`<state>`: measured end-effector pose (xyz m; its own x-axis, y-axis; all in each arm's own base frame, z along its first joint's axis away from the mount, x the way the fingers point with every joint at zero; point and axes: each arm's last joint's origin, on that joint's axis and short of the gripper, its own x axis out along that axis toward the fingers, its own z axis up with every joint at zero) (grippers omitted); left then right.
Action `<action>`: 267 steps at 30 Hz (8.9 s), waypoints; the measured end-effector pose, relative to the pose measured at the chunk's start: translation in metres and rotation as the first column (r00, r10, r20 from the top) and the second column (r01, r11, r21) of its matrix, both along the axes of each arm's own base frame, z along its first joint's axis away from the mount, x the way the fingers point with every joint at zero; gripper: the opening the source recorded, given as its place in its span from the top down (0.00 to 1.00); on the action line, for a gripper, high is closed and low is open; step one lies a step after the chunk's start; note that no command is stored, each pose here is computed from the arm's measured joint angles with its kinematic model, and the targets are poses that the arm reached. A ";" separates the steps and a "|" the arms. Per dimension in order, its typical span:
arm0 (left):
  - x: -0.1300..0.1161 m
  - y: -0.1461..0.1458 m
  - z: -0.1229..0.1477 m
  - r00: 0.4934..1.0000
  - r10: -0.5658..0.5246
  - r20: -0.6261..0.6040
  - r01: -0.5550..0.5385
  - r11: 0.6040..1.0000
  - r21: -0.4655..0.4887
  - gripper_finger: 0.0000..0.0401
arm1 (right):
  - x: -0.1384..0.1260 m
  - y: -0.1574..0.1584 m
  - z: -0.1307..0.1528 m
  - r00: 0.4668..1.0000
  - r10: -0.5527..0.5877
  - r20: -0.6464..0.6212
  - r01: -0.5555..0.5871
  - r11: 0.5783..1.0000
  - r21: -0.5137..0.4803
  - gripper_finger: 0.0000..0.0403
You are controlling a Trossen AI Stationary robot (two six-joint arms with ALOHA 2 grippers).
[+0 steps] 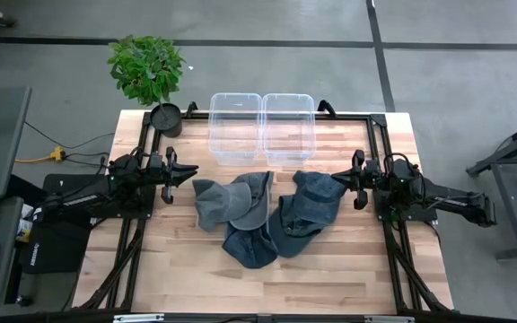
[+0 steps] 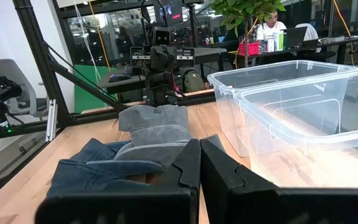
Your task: Pick & Place hat
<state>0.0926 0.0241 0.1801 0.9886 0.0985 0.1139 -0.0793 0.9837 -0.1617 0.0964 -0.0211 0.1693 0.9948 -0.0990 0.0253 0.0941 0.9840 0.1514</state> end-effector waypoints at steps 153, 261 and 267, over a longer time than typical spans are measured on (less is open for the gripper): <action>0.108 -0.116 -0.011 0.822 0.262 -0.505 -0.490 -0.126 -0.863 0.42 | 0.000 0.000 0.000 1.000 0.000 0.003 0.000 1.000 -0.001 1.00; 0.127 -0.074 0.083 0.896 0.021 -0.444 -0.420 0.366 -0.830 1.00 | 0.000 0.000 0.000 1.000 0.000 0.003 0.000 1.000 -0.001 1.00; 0.128 -0.074 0.098 0.895 0.020 -0.446 -0.411 0.424 -0.807 1.00 | 0.000 0.000 0.000 1.000 0.000 0.003 0.000 1.000 -0.001 1.00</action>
<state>0.2202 -0.0503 0.2779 0.8639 0.1644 -0.4762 -0.5037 0.2691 -0.8209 0.0964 -0.0211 0.1695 0.9947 -0.0989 0.0284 0.0936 0.9841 0.1509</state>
